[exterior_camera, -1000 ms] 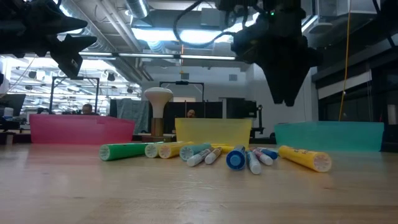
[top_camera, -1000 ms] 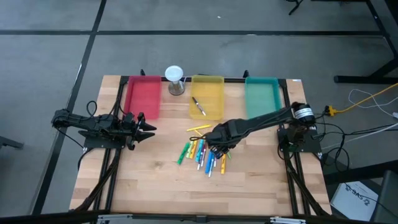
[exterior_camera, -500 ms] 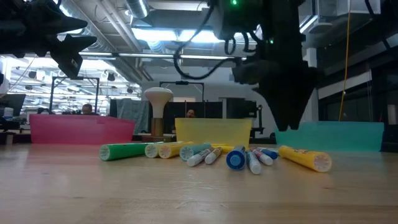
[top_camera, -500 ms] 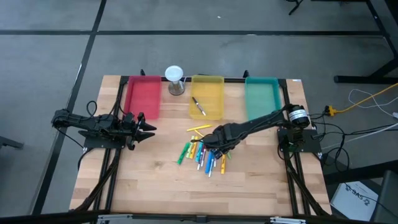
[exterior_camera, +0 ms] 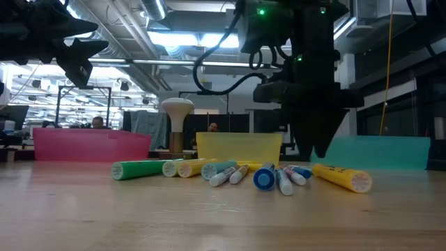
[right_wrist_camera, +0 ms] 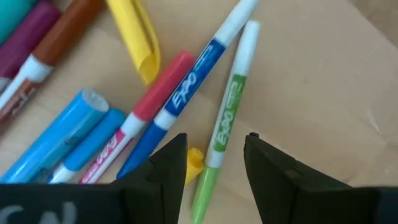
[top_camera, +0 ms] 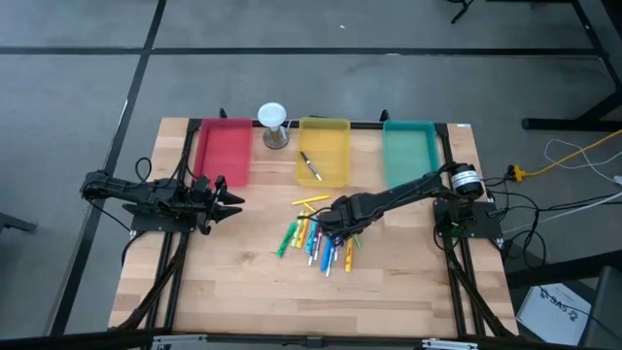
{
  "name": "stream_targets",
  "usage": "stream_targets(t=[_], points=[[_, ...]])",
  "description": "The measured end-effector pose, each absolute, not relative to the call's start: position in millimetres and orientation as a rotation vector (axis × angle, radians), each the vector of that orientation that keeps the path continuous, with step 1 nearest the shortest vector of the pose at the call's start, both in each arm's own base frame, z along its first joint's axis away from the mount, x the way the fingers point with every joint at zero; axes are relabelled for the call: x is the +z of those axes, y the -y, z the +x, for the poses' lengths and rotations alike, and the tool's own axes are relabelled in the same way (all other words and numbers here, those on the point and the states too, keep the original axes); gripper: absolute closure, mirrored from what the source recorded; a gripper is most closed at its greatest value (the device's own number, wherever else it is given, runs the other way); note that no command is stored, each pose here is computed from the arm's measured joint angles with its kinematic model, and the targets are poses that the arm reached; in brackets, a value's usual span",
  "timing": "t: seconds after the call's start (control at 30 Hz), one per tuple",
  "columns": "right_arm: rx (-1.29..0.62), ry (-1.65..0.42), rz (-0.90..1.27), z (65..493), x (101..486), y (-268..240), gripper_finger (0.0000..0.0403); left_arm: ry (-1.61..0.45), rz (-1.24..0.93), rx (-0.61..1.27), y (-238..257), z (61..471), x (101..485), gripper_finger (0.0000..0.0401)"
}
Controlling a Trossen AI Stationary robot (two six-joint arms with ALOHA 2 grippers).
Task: Pick & Place Markers
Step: Put the green marker into the yellow bin
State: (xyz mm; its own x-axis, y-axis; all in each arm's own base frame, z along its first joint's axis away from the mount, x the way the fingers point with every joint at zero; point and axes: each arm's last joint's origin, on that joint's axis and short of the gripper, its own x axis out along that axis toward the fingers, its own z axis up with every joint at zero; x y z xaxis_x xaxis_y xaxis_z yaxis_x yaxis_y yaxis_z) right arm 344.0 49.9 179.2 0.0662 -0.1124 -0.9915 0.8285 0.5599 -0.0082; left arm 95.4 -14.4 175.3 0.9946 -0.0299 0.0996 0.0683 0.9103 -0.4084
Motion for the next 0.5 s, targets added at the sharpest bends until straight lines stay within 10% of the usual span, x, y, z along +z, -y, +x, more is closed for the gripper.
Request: stream_targets(t=[0.5], points=[[-0.827,-1.326,0.744,343,173,-34,0.0247,0.092,-0.424,-0.05,14,95,175,0.0258]])
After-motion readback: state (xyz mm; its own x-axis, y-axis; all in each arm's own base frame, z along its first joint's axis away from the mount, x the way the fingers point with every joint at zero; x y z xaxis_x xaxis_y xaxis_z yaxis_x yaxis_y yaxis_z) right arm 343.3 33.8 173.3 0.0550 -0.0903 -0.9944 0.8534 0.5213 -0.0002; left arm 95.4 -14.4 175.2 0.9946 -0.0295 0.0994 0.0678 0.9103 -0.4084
